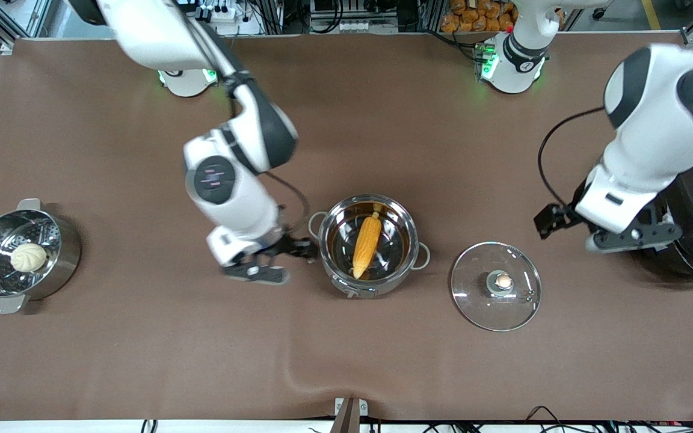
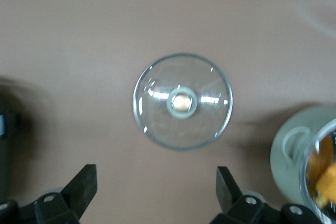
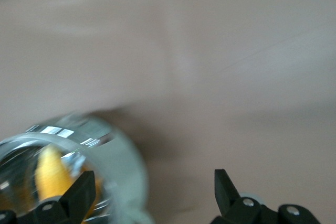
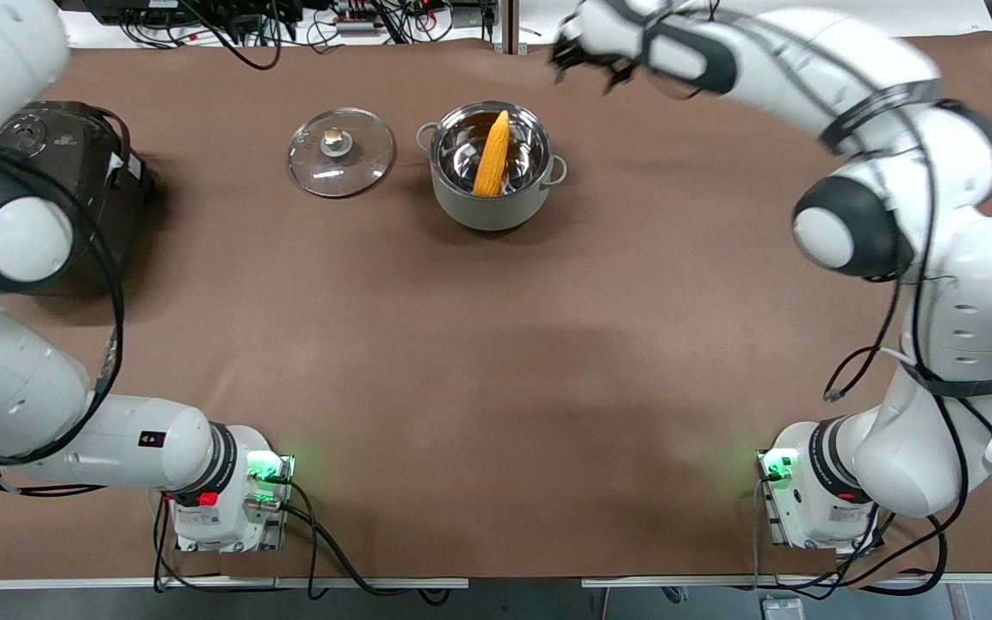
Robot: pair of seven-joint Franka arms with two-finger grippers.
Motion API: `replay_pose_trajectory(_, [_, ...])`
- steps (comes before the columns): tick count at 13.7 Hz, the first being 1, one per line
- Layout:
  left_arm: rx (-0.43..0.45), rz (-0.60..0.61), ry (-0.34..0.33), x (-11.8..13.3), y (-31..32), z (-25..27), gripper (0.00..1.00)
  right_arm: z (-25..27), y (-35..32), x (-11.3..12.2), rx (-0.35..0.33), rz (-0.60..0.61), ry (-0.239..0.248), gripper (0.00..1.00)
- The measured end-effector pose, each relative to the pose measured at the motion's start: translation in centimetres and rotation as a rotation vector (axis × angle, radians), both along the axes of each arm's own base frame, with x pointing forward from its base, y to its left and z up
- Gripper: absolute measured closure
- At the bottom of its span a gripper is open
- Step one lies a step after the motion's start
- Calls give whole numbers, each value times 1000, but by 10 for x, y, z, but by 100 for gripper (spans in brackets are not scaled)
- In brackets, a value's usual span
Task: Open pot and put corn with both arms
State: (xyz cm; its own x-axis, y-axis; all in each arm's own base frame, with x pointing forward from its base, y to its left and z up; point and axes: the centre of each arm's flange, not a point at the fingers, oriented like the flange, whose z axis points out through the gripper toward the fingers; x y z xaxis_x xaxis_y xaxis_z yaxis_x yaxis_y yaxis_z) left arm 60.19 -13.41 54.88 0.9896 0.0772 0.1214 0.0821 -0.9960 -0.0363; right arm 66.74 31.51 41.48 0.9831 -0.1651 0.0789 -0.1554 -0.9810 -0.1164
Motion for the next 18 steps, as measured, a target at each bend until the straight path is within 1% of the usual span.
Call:
replay_pose_trajectory(1, [0,-20,17,-14,0,19,0,12,-38,6,-34,12,-10,0])
replay_pose_trajectory(2, [-3,-44,38,-27,1,35,0,22,-72,9,-60,25,-7,0])
replay_pose_trajectory(4, [-2,-92,76,-49,4,56,0,42,-136,6,-91,86,33,0])
replay_pose_trajectory(6, [7,-135,102,-60,7,67,0,78,-198,1,-106,174,43,0])
replay_pose_trajectory(7, [13,-169,121,-64,9,73,0,100,-231,-5,-106,195,46,0])
replay_pose_trajectory(8, [17,-210,137,-67,11,80,0,121,-261,-15,-104,193,56,0])
replay_pose_trajectory(10, [21,-261,148,-71,18,95,0,155,-302,-40,-94,167,100,0])
replay_pose_trajectory(12, [20,-268,143,-71,23,101,0,179,-325,-67,-82,139,153,0])
replay_pose_trajectory(13, [20,-267,143,-71,23,103,0,188,-335,-78,-77,125,168,0])
replay_pose_trajectory(15, [20,-268,151,-73,23,106,0,201,-351,-94,-71,99,162,0])
replay_pose_trajectory(18, [-5,-268,145,-74,22,112,0,228,-359,-112,-71,86,120,0])
